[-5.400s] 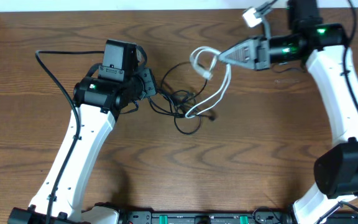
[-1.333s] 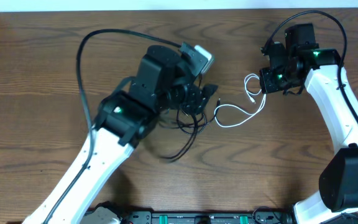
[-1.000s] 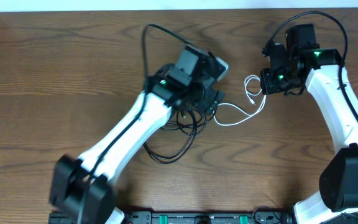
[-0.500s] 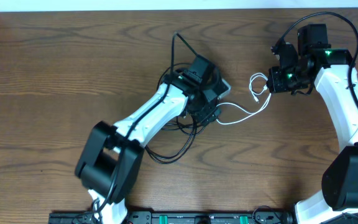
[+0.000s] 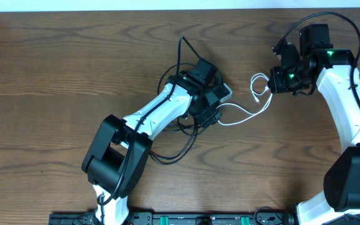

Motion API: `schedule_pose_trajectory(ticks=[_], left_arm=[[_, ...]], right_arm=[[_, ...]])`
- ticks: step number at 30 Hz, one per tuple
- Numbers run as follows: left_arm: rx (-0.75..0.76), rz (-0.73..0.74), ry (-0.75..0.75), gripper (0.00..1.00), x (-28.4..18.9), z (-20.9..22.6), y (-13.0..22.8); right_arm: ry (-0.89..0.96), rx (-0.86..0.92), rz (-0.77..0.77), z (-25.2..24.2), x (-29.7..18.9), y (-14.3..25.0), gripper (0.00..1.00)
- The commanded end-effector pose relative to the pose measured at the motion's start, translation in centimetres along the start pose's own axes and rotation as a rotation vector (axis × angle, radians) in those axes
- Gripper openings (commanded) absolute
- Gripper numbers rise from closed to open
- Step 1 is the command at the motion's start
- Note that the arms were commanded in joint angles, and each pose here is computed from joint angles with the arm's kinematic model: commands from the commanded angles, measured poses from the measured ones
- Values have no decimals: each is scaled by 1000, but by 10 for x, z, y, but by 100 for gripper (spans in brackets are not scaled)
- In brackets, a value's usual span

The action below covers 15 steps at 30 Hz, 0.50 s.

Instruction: Untangle cables

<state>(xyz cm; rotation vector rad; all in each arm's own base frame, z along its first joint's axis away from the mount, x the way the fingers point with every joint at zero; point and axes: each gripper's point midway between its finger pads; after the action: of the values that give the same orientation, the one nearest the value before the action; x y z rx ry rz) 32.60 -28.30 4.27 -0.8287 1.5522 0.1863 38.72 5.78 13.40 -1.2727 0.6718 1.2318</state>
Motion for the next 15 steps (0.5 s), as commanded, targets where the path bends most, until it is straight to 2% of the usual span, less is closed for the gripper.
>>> schedule_pose_trajectory(ticks=[1,10,15], left_arm=[[13,11,17,68,11,-3,9],[18,18,21,65,16,-5,10],[14,40,29,58,25,-6,15]], right_arm=[[-17,14,-2,1,0,0,1],[-17,14,-2,1,0,0,1],[-17,14,-2,1,0,0,1]])
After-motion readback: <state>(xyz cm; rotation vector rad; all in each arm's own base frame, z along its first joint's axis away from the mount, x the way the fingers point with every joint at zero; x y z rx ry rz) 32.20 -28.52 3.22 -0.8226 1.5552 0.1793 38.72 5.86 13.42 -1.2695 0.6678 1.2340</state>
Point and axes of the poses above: each gripper's point midway between its finger pads, its own x axis out along the fingers, its own z axis along the line the jaws close on, y = z × x, and after that the axes turned 3 degrees about -x, right-handed
